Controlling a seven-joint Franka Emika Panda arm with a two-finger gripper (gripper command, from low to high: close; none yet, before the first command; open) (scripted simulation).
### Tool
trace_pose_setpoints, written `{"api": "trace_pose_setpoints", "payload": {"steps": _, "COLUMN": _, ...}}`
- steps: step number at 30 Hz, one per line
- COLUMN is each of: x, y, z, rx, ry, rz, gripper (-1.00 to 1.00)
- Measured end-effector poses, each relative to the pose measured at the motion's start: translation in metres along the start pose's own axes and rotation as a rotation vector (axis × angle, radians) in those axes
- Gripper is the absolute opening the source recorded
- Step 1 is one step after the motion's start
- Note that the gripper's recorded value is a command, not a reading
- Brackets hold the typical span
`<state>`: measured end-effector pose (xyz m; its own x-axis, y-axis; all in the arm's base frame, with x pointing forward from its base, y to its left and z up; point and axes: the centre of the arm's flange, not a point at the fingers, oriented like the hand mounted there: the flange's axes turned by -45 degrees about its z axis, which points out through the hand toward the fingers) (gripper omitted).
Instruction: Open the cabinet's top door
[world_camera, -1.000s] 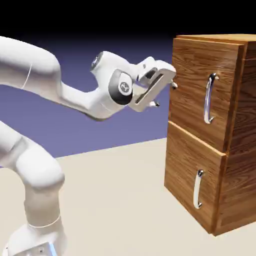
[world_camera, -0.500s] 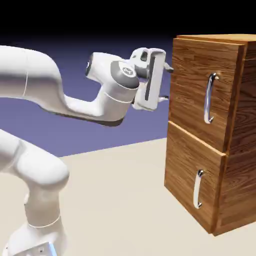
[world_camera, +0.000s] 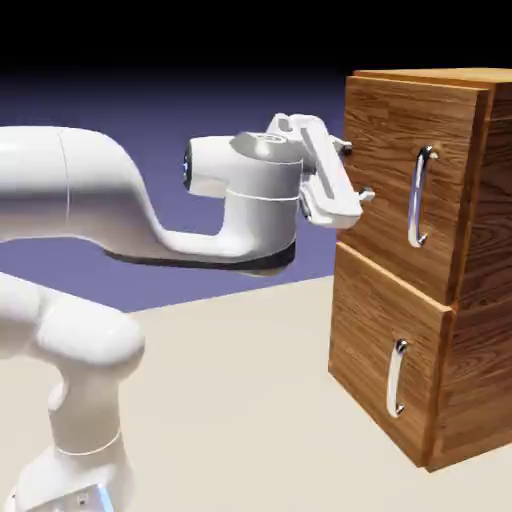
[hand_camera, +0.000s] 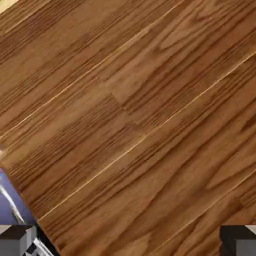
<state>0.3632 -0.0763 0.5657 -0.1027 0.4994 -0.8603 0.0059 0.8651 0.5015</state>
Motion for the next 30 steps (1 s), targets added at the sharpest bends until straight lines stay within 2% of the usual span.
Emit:
{"api": "trace_pose_setpoints", "payload": {"steps": 13, "x": 0.006, "y": -0.070, "z": 0.024, "rx": -0.037, "ry": -0.086, "rz": -0.528, "gripper": 0.00}}
{"api": "trace_pose_setpoints", "payload": {"steps": 17, "x": 0.002, "y": -0.068, "z": 0.064, "rx": -0.037, "ry": -0.086, "rz": -0.527, "gripper": 0.00}}
{"api": "trace_pose_setpoints", "payload": {"steps": 18, "x": 0.002, "y": -0.067, "z": 0.073, "rx": -0.037, "ry": -0.086, "rz": -0.528, "gripper": -1.00}}
{"api": "trace_pose_setpoints", "payload": {"steps": 20, "x": 0.002, "y": -0.067, "z": 0.073, "rx": -0.037, "ry": -0.086, "rz": -0.528, "gripper": -1.00}}
{"api": "trace_pose_setpoints", "payload": {"steps": 30, "x": 0.027, "y": -0.035, "z": 0.013, "rx": 0.192, "ry": -0.148, "rz": -0.515, "gripper": -1.00}}
